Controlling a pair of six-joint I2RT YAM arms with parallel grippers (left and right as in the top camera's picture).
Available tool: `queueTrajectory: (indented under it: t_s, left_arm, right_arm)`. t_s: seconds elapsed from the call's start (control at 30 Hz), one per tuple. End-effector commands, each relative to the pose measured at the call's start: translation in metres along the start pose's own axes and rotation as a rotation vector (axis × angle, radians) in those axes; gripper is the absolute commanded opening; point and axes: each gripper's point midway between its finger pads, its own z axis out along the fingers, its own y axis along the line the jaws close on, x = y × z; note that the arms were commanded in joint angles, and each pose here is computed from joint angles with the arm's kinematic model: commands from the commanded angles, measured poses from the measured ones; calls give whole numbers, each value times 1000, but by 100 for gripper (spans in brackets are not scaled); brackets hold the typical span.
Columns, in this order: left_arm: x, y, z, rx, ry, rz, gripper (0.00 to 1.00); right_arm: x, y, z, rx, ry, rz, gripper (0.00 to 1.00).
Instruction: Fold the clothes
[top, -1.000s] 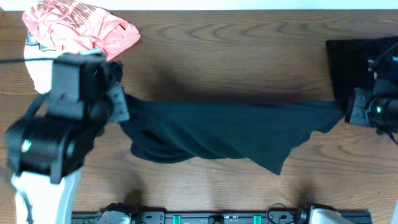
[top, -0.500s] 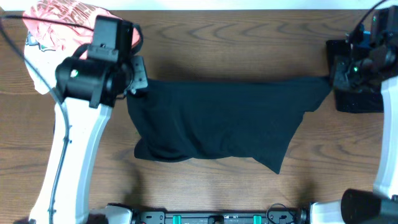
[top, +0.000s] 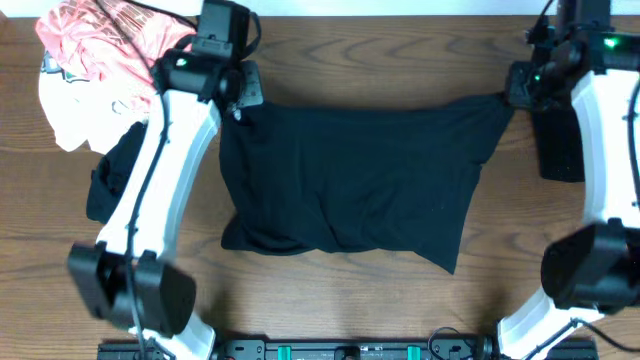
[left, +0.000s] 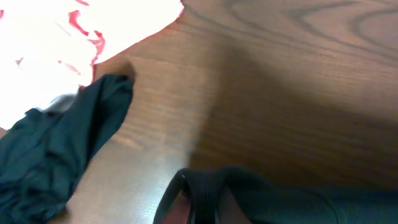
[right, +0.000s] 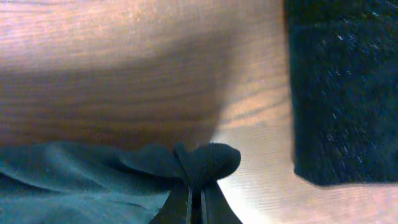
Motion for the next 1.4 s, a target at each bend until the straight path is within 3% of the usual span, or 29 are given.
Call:
queueTrajectory:
  t_s: [0.0,0.3,0.33,0.37,0.4,0.43,0.47,0.53,0.63,0.97,1.37]
  left_arm:
    - [-7,-1,23,-28,-5,-7,6]
    - [-12,-15,81,-28,-4,-7,6]
    - [-11,-16,86,-29,-1,-7,6]
    - [-10,-16,91,-31,3,-6,6]
    - [-8,-17,95,-33,10,-4,6]
    - [-7,-17,97,-34,14,-3,6]
    - [-5,-17,100,-37,20,-1,11]
    - [-4,-17,102,-38,25,0,33]
    - [-5,-17,102,-38,23,-1,39]
    - [-4,-16,102,-40,26,0,40]
    - [1,-14,103,-46,44,9,40]
  right_arm:
    - [-6,5,24,7,8,-28,1]
    - [-40,11,84,-1,-70,-40,1]
    - [-46,11,88,-2,-89,-41,11]
    - [-51,11,91,-4,-110,-41,38]
    - [-56,12,92,-5,-127,-42,71]
    - [-60,12,92,-6,-145,-43,90]
    - [-63,12,91,-7,-154,-43,99]
    - [-65,14,86,-13,-162,-49,99]
    - [-57,20,82,-53,-127,-51,99]
    - [15,41,83,-194,160,-17,98]
    - [94,45,117,-233,391,38,73]
